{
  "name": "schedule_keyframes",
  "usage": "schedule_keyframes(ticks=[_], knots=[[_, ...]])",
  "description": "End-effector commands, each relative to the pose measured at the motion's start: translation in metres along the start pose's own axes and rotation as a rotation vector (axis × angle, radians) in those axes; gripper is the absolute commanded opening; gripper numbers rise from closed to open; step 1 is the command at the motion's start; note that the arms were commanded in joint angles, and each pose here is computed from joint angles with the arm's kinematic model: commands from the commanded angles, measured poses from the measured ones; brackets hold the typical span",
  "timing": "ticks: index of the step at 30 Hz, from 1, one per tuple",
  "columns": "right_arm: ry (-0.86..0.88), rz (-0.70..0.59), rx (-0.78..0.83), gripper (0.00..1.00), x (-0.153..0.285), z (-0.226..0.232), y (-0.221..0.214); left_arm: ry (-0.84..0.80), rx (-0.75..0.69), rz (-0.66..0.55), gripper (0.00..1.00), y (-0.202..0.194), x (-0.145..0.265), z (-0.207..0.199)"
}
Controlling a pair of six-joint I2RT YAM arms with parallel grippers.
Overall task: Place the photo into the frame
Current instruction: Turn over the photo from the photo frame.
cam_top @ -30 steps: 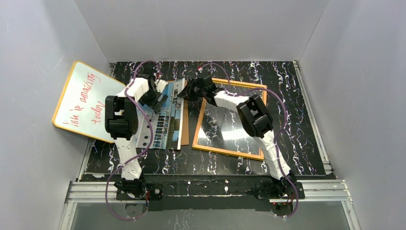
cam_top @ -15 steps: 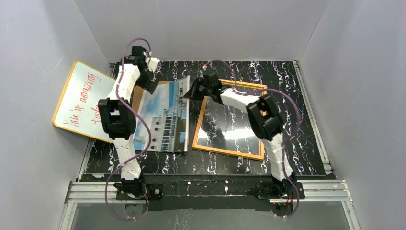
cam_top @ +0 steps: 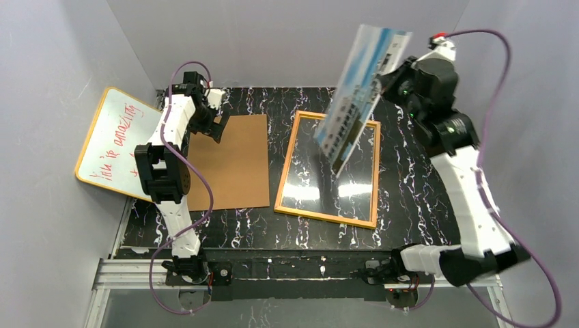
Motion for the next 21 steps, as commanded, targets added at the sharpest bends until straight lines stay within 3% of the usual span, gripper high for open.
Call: schedule_keyframes(ticks=[1,5,9,15,17,21], knots=[[-0.346,-0.073,0.168,0.01,0.061,-0.061,0.029,-0.048,0.017,-0.014,0.98,-0.005,0.015,-0.015],[-0.340,-0.029,0.255,0.01,0.056,-0.059,0.034,-0.057,0.016,-0.015,0.98,-0.006,0.014,-0.018],[-0.304,0.207,0.388,0.01,0.011,-0.032,-0.011,-0.056,0.015,-0.014,0.98,-0.008,0.015,-0.019],[-0.388,0.501,0.653,0.01,-0.032,0.002,-0.093,-0.048,0.015,-0.012,0.98,-0.011,0.014,-0.017],[-0.380,0.574,0.649,0.01,-0.042,0.010,-0.121,-0.046,0.017,-0.011,0.98,-0.011,0.013,-0.017],[-0.300,0.651,0.468,0.01,-0.061,0.033,-0.174,-0.047,0.014,-0.017,0.98,-0.010,0.015,-0.018]])
Point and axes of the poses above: each gripper's point midway between its finger pads, its own x axis back along the fingers, its own z axis along the line the jaws close on, y = z × x, the point moved 1 cm from there along x, back along the fingers, and after that the axes turned 15 degrees about x, right-handed, at the moved point
